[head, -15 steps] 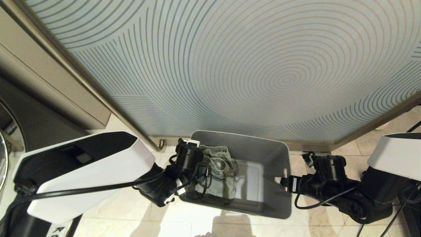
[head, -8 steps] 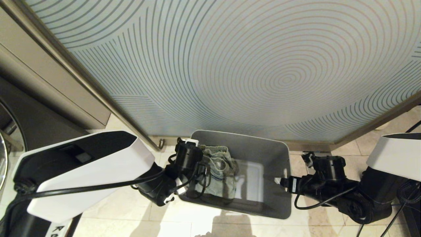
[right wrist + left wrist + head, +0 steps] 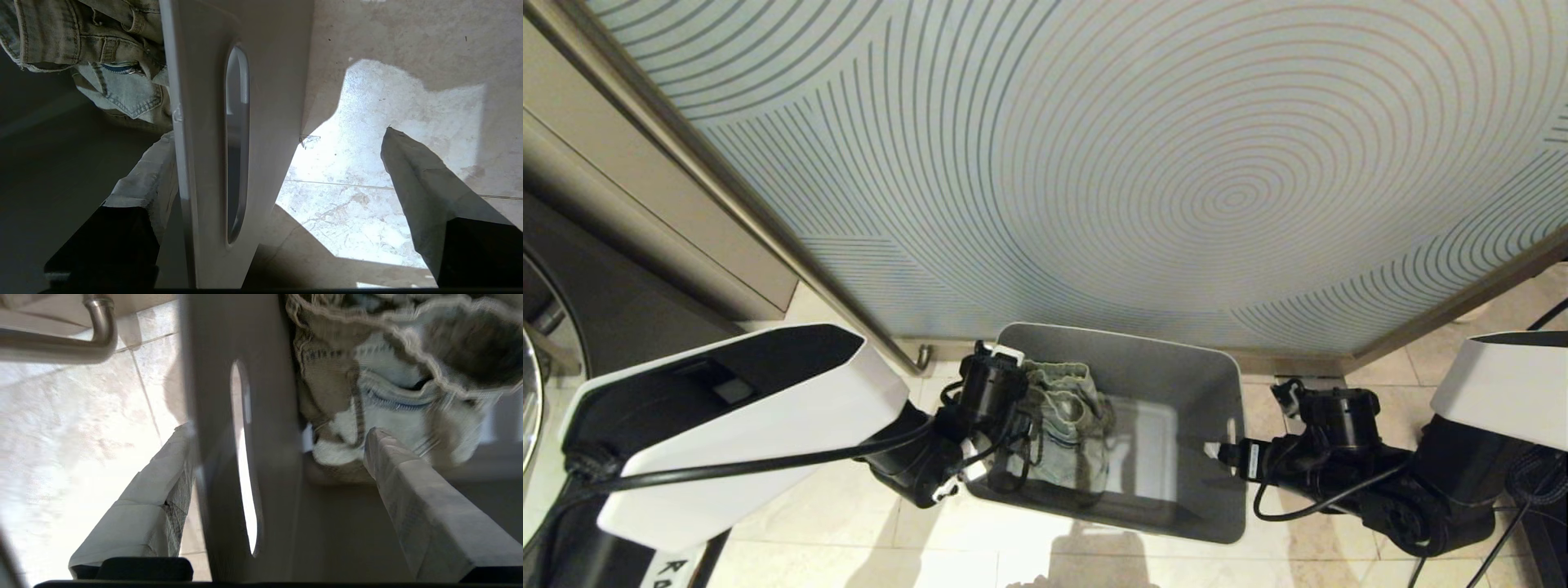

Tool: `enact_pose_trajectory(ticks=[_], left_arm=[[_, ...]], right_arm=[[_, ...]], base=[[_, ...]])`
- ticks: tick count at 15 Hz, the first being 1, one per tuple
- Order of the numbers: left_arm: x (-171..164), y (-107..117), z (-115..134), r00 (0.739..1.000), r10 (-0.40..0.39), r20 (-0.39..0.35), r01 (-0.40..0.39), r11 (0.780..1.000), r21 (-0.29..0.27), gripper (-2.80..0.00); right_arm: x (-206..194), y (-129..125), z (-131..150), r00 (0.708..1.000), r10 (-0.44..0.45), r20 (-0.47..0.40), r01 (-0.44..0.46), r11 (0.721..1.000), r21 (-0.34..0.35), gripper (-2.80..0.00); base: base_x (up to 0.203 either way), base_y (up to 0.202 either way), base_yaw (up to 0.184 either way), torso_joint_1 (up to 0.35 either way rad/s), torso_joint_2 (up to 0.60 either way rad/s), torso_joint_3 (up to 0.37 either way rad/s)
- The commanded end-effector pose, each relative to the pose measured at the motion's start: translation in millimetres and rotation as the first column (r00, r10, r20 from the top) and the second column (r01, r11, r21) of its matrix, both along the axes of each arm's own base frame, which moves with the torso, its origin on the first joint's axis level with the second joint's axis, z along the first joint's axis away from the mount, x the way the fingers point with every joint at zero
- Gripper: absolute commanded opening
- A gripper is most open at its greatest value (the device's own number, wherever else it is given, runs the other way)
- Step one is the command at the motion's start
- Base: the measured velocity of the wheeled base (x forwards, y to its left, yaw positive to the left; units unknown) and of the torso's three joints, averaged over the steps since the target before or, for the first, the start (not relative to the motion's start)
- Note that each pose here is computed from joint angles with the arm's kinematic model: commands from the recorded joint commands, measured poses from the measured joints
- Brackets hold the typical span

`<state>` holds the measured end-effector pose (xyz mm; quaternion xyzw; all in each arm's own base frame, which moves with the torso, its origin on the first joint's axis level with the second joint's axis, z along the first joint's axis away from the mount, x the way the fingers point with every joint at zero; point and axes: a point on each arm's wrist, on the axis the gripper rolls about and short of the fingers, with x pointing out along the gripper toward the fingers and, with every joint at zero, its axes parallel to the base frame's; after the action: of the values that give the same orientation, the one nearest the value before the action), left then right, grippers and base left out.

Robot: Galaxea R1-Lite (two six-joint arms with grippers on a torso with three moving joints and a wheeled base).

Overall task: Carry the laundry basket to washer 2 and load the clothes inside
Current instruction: Pick up the clothes basket and put it beside the washing machine

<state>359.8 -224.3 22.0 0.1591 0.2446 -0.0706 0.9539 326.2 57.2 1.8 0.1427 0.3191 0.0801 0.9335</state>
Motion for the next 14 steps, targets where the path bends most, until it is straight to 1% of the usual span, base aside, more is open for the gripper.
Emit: enact_pose_trajectory(ticks=[1,6,8,11,14], left_arm=[[4,-2,5,1.0,-0.001,-0.012,0.001,1.0,0.017,0.0],[6,-4,29,0.994,0.002,-0.106,0.007,0.996,0.086,0.0],[8,-5,37,0.992,0.007,-0.127,0.006,0.995,0.099,0.0],[8,-5,34,0.99,0.014,-0.139,0.001,0.994,0.112,0.0],[9,-5,23,0.986,0.037,-0.165,-0.013,0.99,0.142,0.0]], right_arm=[[1,0,0,1.0,0.0,0.006,0.0,1.0,0.003,0.0],[1,0,1,1.0,0.0,0.007,0.0,1.0,0.004,0.0],[1,0,1,1.0,0.0,0.007,0.0,1.0,0.004,0.0],[1,0,1,1.0,-0.001,0.007,0.001,1.0,0.004,0.0],[1,0,0,1.0,0.0,0.006,0.0,1.0,0.003,0.0]], base=[[0.0,0.0,0.0,0.0,0.0,0.0],[0.0,0.0,0.0,0.0,0.0,0.0],[0.0,0.0,0.0,0.0,0.0,0.0],[0.0,0.0,0.0,0.0,0.0,0.0],[0.0,0.0,0.0,0.0,0.0,0.0]])
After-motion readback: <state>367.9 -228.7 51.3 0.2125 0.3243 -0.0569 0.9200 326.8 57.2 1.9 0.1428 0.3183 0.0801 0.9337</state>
